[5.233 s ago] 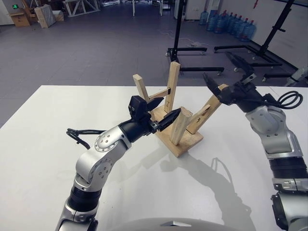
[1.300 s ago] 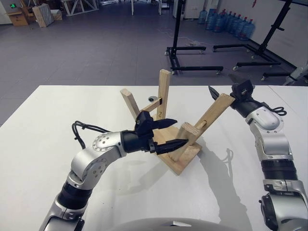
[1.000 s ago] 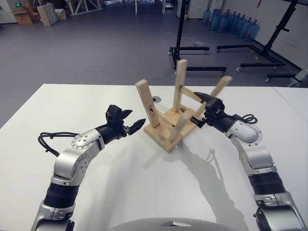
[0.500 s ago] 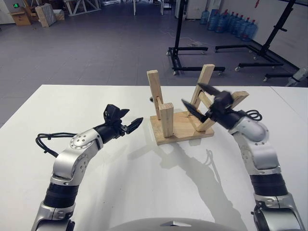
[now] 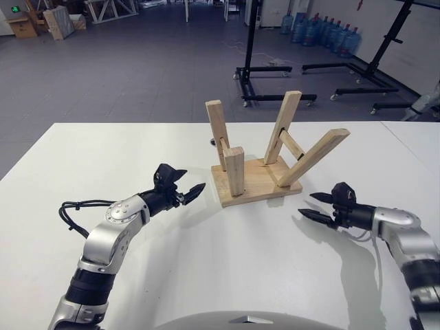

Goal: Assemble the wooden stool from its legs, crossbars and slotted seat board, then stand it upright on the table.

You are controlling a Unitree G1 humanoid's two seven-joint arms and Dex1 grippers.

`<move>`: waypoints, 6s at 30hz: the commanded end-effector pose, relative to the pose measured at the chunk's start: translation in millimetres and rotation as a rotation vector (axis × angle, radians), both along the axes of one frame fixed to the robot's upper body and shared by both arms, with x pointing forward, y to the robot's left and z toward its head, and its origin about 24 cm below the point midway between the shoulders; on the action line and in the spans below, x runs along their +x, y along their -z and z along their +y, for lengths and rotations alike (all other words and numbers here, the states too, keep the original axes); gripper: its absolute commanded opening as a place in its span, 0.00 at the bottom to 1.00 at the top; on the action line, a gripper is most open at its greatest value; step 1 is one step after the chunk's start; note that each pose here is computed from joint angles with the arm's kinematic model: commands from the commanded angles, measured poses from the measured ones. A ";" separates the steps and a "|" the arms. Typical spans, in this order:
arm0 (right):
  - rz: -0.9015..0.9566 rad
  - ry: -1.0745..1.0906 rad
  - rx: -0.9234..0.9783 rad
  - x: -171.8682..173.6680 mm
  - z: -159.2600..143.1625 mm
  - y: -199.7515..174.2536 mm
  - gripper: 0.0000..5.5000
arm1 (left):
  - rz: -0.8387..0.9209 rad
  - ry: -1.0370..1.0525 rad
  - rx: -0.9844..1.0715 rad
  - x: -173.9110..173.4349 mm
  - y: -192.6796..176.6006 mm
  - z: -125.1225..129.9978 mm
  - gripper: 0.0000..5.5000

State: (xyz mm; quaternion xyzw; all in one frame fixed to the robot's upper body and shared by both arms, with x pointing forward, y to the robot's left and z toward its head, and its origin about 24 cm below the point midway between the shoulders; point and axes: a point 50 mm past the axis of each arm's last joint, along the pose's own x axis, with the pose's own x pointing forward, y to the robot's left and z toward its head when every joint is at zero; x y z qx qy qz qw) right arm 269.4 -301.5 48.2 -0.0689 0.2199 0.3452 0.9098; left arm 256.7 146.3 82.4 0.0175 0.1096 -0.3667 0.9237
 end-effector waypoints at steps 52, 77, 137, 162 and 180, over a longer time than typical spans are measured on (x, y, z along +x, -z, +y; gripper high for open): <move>-0.200 -0.432 0.074 28.7 55.1 -20.1 0.73 | -0.146 0.522 0.065 79.3 4.6 2.2 0.71; -0.214 -0.495 0.111 26.4 61.8 -16.4 0.21 | -0.104 0.641 -0.084 65.9 5.2 -3.4 0.23; 0.546 -0.401 0.503 -4.9 44.6 -66.9 0.64 | 0.254 0.273 -0.125 -10.5 -14.4 104.9 0.70; 0.019 -0.581 0.067 -66.9 31.5 24.4 0.64 | -0.038 0.674 0.404 -29.5 23.0 47.9 0.70; -0.067 -0.608 0.097 -53.2 42.1 27.8 0.64 | -0.047 0.692 0.364 -29.7 18.7 37.3 0.70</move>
